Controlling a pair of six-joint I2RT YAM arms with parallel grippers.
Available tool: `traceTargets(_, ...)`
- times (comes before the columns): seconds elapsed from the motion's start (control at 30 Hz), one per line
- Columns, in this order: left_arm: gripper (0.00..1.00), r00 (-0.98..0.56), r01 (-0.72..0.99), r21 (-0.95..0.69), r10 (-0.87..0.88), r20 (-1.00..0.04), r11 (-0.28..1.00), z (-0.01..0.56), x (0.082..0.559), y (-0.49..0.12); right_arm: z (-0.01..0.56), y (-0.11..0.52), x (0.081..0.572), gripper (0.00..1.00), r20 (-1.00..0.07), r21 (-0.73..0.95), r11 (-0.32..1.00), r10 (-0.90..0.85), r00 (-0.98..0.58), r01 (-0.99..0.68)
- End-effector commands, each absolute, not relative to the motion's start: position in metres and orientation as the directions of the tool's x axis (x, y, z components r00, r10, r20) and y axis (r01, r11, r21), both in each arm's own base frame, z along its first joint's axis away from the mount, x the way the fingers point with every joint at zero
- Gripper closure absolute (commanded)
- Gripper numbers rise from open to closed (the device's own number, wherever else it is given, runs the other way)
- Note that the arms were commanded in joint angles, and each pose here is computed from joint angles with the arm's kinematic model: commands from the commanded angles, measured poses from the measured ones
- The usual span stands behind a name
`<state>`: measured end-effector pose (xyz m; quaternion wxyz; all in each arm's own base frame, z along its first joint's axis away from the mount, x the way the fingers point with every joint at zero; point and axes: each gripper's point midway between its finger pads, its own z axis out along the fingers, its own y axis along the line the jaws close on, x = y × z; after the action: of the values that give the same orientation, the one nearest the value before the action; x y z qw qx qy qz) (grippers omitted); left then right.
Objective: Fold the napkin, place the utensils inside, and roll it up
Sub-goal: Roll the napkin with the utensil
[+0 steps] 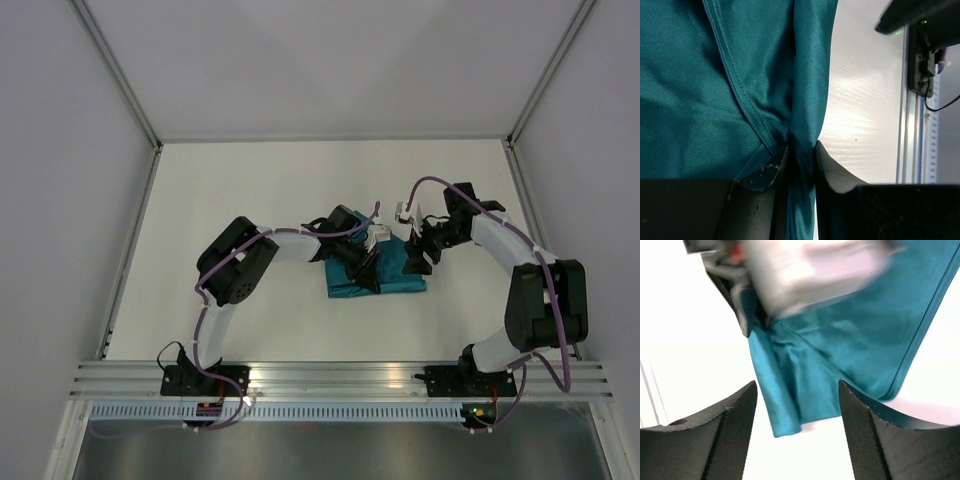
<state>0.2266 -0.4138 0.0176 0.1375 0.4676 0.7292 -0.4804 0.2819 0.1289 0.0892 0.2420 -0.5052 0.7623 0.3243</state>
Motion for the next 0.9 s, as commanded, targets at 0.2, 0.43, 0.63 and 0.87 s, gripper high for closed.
traceTargets(0.2,0.98,-0.722,0.574,-0.724,0.652,-0.229,0.381,-0.059,0.193,-0.361,0.065,0.152,0.266,0.22,-0.692,-0.302,0.287,-0.722,0.002,-0.909)
traceTargets(0.43,0.98,-0.743,0.543,-0.735,0.64,-0.196,0.405,-0.064,0.197,-0.362,0.047,0.177,0.252,0.22,-0.64,-0.369,0.211,-0.764,0.083,-0.905)
traceTargets(0.63,0.98,-0.746,0.539,-0.737,0.638,-0.192,0.408,-0.064,0.198,-0.362,0.028,0.183,0.247,0.27,-0.593,-0.389,0.17,-0.798,0.105,-0.905)
traceTargets(0.87,0.97,-0.745,0.541,-0.738,0.636,-0.199,0.404,-0.059,0.2,-0.361,0.013,0.181,0.235,0.54,-0.565,-0.355,0.136,-0.819,0.097,-0.925)
